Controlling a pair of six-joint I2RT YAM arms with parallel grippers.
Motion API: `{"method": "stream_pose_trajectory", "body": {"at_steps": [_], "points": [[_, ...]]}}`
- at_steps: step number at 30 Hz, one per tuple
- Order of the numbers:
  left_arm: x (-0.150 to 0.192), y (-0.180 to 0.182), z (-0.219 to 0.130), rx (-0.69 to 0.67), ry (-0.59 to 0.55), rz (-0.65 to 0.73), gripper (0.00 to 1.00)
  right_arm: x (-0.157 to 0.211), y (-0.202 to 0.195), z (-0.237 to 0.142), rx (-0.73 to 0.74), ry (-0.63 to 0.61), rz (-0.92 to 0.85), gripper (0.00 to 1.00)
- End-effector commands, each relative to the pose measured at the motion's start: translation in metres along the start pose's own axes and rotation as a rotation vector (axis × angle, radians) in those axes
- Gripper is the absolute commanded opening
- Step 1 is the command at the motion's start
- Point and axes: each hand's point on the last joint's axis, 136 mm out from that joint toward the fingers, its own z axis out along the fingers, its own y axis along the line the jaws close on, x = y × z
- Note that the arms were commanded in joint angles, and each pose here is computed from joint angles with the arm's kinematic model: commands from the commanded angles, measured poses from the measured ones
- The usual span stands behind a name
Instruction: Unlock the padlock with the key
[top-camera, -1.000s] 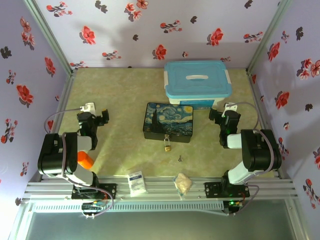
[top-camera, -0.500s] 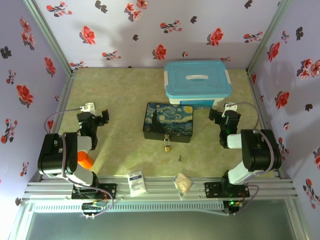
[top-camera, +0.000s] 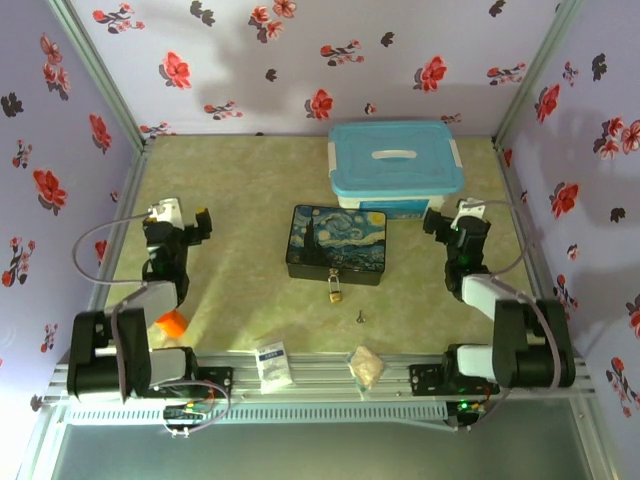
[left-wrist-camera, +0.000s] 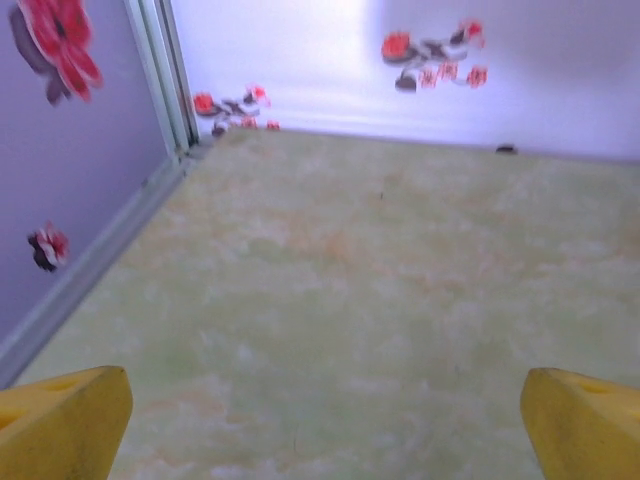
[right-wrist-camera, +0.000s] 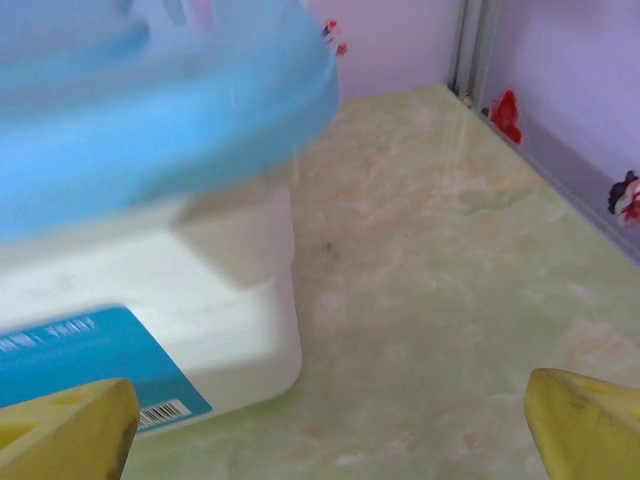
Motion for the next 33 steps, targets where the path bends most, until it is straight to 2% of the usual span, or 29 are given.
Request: {"method": "stream_pose_trajectory", "body": {"at_steps": [1, 3, 5, 8, 11, 13, 17, 23, 28, 33], "points": [[-0.02, 0.0, -0.011, -0.003, -0.019, -0.132, 1.0, -0.007, -0.011, -0.014, 0.071, 0.071, 0.129, 0.99], [-0.028, -0.002, -0.019, 0.011, -0.019, -0.316, 1.0, -0.004, -0.014, -0.024, 0.094, 0.127, 0.22, 0.99], [-0.028, -0.013, -0.026, 0.08, 0.011, -0.397, 1.0, 0.001, -0.009, -0.034, 0.067, 0.18, 0.263, 0.99], [-0.025, -0.035, -0.037, 0.21, 0.06, -0.506, 1.0, 0.004, 0.024, -0.052, -0.126, 0.25, 0.297, 0.99], [-0.017, -0.061, -0.052, 0.331, 0.17, -0.585, 1.0, 0.009, 0.053, -0.074, -0.299, 0.307, 0.346, 0.99], [-0.008, -0.079, -0.063, 0.376, 0.267, -0.571, 1.0, 0.02, 0.063, -0.09, -0.335, 0.376, 0.352, 0.99], [0.007, -0.123, -0.093, 0.482, 0.412, -0.496, 1.0, 0.047, 0.08, -0.123, -0.356, 0.493, 0.245, 0.97], [0.027, -0.18, -0.135, 0.652, 0.544, -0.433, 1.0, 0.091, 0.1, -0.162, -0.369, 0.625, 0.138, 0.9], [0.05, -0.215, -0.166, 0.735, 0.633, -0.416, 1.0, 0.129, 0.121, -0.187, -0.397, 0.712, 0.089, 0.83], [0.069, -0.241, -0.188, 0.771, 0.67, -0.382, 1.0, 0.155, 0.142, -0.201, -0.39, 0.738, -0.01, 0.74]]}}
